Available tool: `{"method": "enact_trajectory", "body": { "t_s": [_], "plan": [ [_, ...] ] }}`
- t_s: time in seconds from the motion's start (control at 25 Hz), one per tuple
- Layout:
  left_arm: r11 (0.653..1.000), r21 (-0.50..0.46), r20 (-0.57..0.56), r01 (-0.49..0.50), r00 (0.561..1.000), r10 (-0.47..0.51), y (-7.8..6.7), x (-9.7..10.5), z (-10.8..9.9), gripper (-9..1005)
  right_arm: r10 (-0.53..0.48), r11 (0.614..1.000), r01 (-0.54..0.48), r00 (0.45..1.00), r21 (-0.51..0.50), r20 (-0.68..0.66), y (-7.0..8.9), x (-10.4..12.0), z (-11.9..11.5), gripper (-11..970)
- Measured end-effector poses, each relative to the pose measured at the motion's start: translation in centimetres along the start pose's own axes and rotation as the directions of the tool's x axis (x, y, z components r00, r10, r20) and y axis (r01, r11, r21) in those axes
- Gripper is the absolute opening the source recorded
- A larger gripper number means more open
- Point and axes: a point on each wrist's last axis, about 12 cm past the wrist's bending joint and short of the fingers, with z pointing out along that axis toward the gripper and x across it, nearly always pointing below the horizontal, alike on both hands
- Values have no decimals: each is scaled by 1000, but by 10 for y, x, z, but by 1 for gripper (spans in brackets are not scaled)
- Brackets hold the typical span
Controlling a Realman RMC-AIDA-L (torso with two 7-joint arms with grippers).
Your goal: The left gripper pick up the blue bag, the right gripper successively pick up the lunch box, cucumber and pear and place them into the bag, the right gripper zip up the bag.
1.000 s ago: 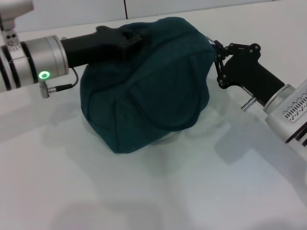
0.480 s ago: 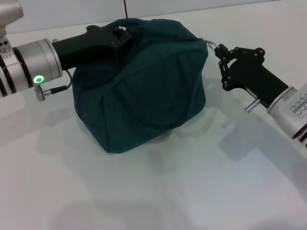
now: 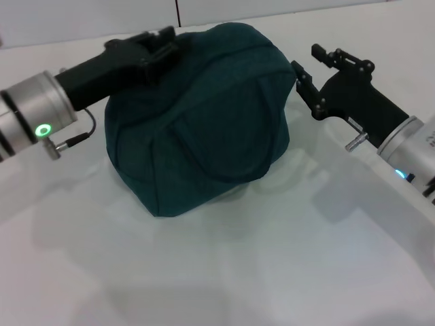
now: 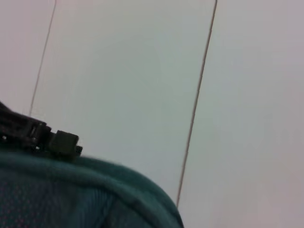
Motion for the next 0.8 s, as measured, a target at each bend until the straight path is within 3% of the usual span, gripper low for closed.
{"method": "enact_trajectory", "body": {
  "t_s": [0.12,0.16,0.24,0.36,0.4,0.48,0.52,0.64,0.72,0.8],
  "plan": [
    [1000,-2,54,6,999,-6,-1,2,-10,308,62,998,-62,997,-7,51,-3,-5,-6,317],
    [1000,14,144,-12,990,10,-6,2,-25,330,74,997,-73,995,-17,68,-5,-7,-8,365],
    [999,34,197,-36,980,29,-9,-1,-32,374,86,996,-82,990,-46,108,-12,-12,-14,462],
    [993,86,276,-85,959,58,-16,-8,-47,440,126,984,-101,977,-148,171,-19,-26,-19,569],
    [988,108,293,-109,953,73,-18,-9,-51,462,164,967,-120,969,-224,187,-22,-34,-19,598],
    [974,156,291,-165,950,114,-25,-8,-59,506,234,904,-153,958,-398,164,-26,-46,-17,657],
    [968,171,279,-182,951,130,-26,-6,-60,528,268,854,-174,955,-491,128,-30,-53,-16,686],
    [940,246,189,-236,963,193,-34,7,-68,736,325,668,-240,946,-704,-14,-41,-67,-16,746],
    [930,275,157,-244,966,208,-37,15,-75,768,339,575,-267,938,-773,-71,-46,-73,-19,750],
    [925,286,136,-252,966,221,-41,24,-84,800,340,524,-257,937,-812,-78,-50,-77,-22,753]
  ]
}}
